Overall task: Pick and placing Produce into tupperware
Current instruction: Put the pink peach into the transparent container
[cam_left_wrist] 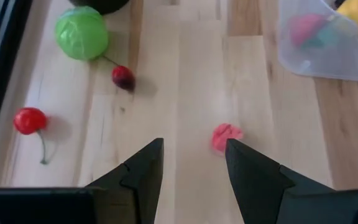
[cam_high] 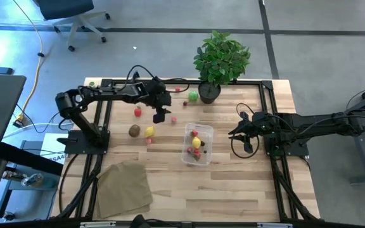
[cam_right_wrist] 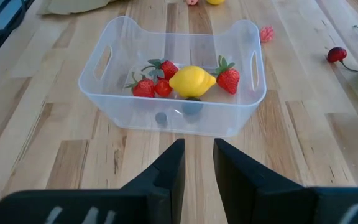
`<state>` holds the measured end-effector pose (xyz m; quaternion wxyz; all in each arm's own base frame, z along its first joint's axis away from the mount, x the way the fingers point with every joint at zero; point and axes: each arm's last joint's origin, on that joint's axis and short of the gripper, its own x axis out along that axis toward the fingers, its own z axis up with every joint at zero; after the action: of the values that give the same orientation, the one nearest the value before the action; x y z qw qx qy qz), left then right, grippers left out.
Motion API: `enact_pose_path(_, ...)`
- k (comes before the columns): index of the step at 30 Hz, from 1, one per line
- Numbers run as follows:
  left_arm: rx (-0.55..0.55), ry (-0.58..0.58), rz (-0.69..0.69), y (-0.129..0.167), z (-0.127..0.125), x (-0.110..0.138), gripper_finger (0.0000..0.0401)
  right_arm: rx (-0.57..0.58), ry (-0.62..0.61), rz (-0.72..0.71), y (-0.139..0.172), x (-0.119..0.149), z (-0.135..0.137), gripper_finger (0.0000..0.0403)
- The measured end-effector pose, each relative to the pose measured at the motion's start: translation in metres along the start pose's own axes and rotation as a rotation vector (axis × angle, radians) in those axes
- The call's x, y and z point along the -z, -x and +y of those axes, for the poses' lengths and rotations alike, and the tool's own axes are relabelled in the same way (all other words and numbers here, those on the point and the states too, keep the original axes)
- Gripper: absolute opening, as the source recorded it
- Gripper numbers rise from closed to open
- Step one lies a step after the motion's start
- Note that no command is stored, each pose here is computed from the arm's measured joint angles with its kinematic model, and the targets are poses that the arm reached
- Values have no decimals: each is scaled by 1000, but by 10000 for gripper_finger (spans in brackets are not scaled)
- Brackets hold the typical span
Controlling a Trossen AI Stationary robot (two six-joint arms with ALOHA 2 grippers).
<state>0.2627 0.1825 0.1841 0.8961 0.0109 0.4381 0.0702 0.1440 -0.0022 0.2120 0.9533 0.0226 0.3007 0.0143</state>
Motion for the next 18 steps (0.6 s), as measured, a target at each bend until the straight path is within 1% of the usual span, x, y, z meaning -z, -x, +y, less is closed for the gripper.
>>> enact_pose_path(3,-2,-19,-9,-2,0,-1,163,0,0,0,0,0,0,73)
enact_pose_path(8,20,-13,-24,-18,3,2,163,0,0,0,0,0,0,73)
enact_pose_path(12,33,-7,-7,-31,4,7,163,0,0,-1,0,0,0,73)
enact_pose_path(18,71,2,9,-41,3,12,163,0,0,0,0,0,0,73)
